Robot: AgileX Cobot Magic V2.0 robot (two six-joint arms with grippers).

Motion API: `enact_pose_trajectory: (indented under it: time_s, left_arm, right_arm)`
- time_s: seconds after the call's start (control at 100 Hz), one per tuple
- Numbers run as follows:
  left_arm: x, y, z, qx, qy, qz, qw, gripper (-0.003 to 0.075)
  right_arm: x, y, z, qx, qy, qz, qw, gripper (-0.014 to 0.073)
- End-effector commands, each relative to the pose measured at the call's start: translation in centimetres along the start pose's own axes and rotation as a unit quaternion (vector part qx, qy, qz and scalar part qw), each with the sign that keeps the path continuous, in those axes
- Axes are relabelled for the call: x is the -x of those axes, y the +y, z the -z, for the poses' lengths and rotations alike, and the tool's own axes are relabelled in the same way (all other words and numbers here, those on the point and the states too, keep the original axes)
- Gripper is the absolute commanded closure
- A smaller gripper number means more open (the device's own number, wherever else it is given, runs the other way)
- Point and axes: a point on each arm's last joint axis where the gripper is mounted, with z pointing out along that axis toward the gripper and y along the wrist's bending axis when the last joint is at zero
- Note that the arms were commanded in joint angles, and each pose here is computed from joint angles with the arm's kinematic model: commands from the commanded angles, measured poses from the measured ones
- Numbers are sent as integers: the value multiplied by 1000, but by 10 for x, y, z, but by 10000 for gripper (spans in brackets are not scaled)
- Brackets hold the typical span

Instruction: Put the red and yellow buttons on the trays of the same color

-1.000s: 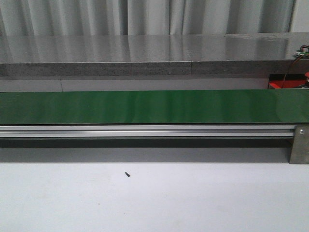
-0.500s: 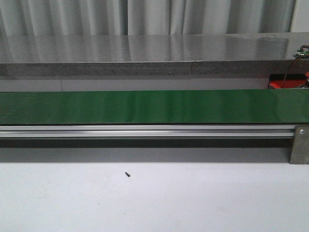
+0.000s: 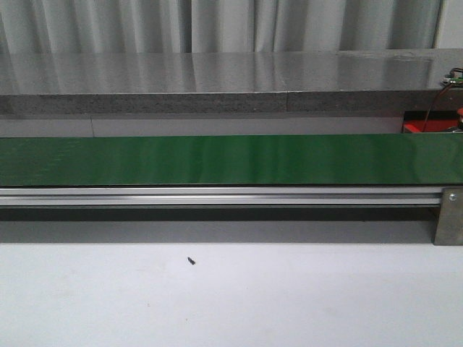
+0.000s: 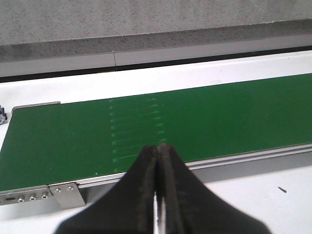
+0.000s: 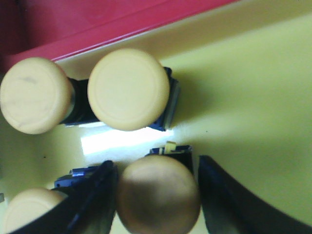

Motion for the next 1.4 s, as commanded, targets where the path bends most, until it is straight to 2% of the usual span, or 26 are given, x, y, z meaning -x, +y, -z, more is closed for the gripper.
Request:
enact_pose_trajectory:
  time_s: [0.0,0.27,0.35,0.5,0.59,0.72,0.85,1.0,1.18,1.23,1.3,1.39]
  left_arm:
    - [14,0,3,4,-45,6,999,740]
    - [14,0,3,4,-45,6,999,740]
    - [14,0,3,4,-45,6,999,740]
    - [14,0,3,4,-45,6,999,740]
    - [14,0,3,4,-45,6,999,740]
    - [14,0,3,4,-45,6,999,740]
    - [14,0,3,4,-45,6,999,740]
    - [14,0,3,4,-45,6,999,739]
    - [14,0,3,4,-45,6,999,739]
    - [14,0,3,4,-45,6,999,738]
    - [14,0,3,4,-45,6,999,724]
    - [14,0,3,4,-45,6,999,648]
  right_arm:
    - [10,1,14,-9,-36,3,999,171]
    - [23,5,35,-22,-89,6,996,169]
    - [32,12,50,-14,-118,6,993,169]
    - [46,41,80,3,-164,51,985,169]
    - [49,67,97,13,-201,96,975,169]
    - [44,117,121,47,-250,182,950,169]
    - [32,153,144,88,-279,233,928,169]
    - [13,175,166,124,-300,267,908,174]
    - [-11,176,178,144,-297,277,902,186]
    - [-17,175,181,145,-298,279,901,214]
    - [-23,174,185,146,-303,280,899,318]
    - [-30,172,191,146,-312,282,896,532]
